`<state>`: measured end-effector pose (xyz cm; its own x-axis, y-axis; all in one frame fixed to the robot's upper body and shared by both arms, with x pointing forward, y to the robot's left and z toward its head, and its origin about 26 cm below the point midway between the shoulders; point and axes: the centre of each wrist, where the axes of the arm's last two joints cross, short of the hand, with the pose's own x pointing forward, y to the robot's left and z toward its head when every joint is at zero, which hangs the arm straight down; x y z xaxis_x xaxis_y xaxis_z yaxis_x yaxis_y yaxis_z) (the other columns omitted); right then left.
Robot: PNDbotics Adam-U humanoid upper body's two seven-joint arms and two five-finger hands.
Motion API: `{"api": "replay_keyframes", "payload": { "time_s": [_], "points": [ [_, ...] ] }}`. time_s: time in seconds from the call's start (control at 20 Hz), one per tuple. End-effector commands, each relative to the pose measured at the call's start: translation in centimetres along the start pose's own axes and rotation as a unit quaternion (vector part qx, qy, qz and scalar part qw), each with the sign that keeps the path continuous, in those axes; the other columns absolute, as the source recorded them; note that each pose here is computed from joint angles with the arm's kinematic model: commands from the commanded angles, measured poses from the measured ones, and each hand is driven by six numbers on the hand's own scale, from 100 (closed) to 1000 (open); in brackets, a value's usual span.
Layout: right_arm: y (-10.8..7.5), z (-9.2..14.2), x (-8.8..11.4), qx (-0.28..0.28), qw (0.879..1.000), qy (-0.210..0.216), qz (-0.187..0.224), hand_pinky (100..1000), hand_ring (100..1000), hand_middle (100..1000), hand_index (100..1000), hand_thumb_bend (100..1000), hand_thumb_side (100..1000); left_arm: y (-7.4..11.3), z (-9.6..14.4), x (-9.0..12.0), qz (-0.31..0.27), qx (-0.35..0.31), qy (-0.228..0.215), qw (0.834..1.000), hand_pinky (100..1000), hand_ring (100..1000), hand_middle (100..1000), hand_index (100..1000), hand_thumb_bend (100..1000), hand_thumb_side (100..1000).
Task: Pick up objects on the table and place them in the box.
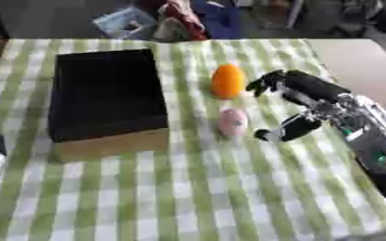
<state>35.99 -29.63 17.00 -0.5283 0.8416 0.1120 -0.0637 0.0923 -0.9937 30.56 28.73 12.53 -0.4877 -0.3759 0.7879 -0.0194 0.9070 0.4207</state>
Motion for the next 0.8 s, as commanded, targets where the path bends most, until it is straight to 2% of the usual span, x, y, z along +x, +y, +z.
{"api": "replay_keyframes", "payload": {
  "time_s": [0.05,0.8],
  "points": [
    [-0.6,-0.3,-0.5,0.001,1.0,0.005,0.015,705,754,641,838,534,186,0.4,-0.3,0.4,-0.005,0.001,-0.01,1.0,666,532,536,552,200,100],
    [0.7,-2.6,-1.5,0.019,0.999,0.02,0.02,697,741,622,792,538,153,0.3,-0.3,0.4,-0.004,-0.002,-0.011,1.0,667,532,536,552,198,100]
  ]
}}
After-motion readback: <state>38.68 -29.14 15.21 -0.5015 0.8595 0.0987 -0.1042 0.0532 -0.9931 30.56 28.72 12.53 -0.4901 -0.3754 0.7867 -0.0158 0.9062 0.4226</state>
